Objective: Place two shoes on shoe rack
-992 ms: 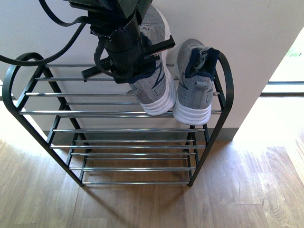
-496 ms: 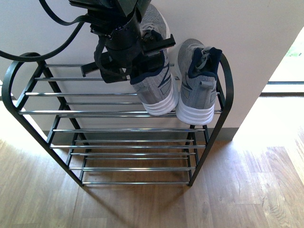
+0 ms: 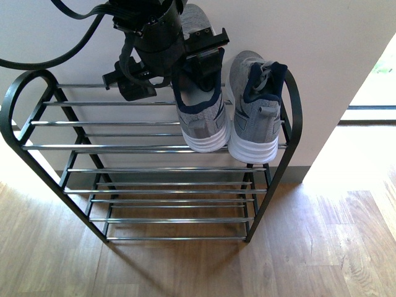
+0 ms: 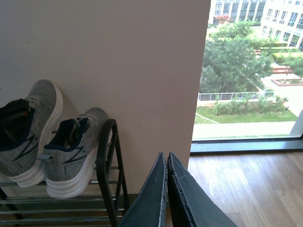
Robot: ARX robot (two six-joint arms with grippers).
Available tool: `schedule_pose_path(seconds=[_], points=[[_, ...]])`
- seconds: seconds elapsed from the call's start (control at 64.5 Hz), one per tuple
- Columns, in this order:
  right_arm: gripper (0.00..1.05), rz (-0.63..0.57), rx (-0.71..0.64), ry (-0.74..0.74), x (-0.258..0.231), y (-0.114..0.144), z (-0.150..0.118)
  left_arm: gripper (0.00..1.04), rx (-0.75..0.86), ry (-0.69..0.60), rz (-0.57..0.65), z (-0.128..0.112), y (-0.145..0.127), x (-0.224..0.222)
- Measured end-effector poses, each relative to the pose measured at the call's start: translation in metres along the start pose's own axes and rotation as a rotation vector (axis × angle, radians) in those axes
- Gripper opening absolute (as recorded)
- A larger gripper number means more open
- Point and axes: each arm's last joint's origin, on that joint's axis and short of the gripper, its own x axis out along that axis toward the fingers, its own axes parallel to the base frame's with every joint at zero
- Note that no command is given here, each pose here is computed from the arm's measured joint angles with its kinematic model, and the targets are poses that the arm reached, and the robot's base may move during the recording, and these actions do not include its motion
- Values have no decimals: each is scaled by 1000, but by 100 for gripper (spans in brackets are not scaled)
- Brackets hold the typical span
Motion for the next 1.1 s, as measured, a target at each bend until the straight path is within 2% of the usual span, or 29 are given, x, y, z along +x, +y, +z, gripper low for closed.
schedule_pose_path(seconds=[0.372,0.558,0.744,1.101], points=[[1,0,0,0,0,0,0,1,-73,-3,-29,-8,9,-16],[1,0,0,0,0,0,0,2,-102,7,-19,-21,21,-27],[1,0,0,0,0,0,0,2,-92,23,-45,-24,21,-31],[1,0,0,0,0,0,0,2,-16,79,-62,-25,21,-11]])
